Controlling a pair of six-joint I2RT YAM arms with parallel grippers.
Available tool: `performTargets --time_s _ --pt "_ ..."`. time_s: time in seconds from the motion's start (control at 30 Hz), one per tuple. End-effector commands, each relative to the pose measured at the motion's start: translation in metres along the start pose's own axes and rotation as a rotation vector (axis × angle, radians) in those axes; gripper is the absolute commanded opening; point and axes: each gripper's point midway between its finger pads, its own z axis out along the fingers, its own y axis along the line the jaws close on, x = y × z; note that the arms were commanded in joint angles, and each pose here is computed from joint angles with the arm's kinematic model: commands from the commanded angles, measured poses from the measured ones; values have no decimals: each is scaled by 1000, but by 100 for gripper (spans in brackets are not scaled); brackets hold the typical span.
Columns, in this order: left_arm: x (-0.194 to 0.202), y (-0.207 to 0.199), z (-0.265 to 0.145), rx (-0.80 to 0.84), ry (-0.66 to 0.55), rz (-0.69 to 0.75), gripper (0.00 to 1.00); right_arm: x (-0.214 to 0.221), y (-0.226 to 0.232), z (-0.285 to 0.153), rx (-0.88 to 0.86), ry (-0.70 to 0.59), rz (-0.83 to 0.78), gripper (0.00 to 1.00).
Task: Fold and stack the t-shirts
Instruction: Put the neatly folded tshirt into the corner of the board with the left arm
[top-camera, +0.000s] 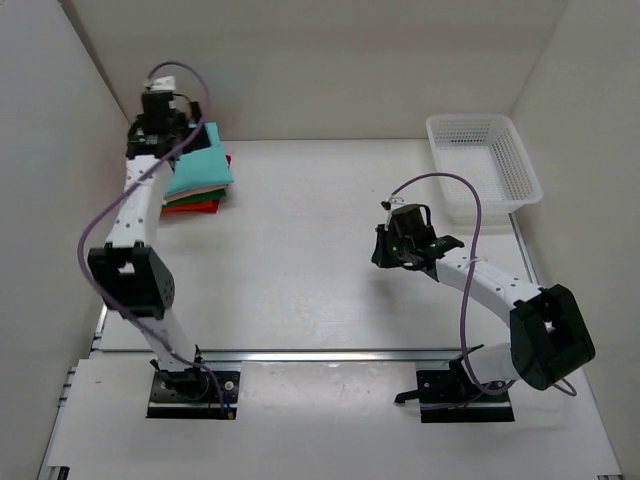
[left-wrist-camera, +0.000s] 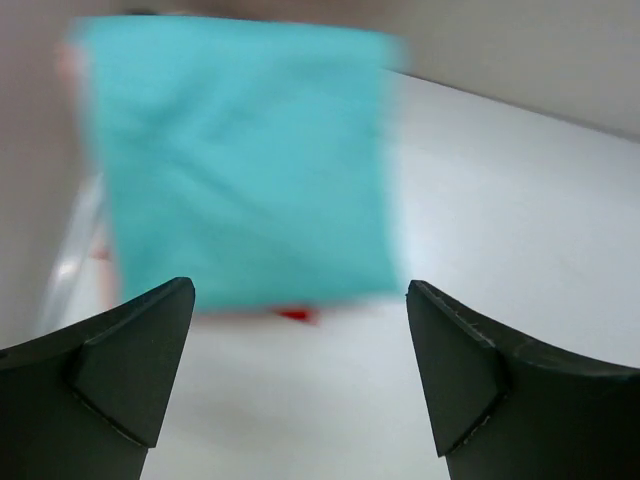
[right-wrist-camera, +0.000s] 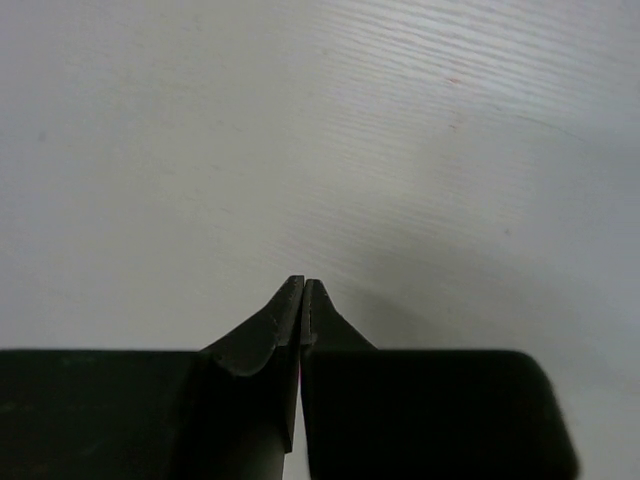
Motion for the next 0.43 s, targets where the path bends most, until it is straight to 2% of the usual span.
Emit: performTargets --time_s 0.0,0.03,0.1,0.13,0.17,0.23,0.33,0.4 --pt "19 -132 -126 409 -29 120 99 0 -26 -16 127 5 16 0" --pt "29 -138 -148 436 -26 142 99 1 -30 -19 149 18 20 0" --pt "100 -159 -171 504 104 222 99 2 -34 -30 157 14 43 0" --pt "125 -155 -182 517 132 226 98 7 -35 -39 158 12 44 1" --pt "129 -157 -202 583 131 190 99 5 -34 -41 157 -6 46 0" --pt "160 -148 -216 649 173 165 99 4 -29 -52 138 -61 50 0" --pt "192 -121 -229 629 220 180 99 4 -29 -61 127 -104 53 0" --pt "194 -104 -236 595 192 173 98 4 -33 -65 167 -102 38 0"
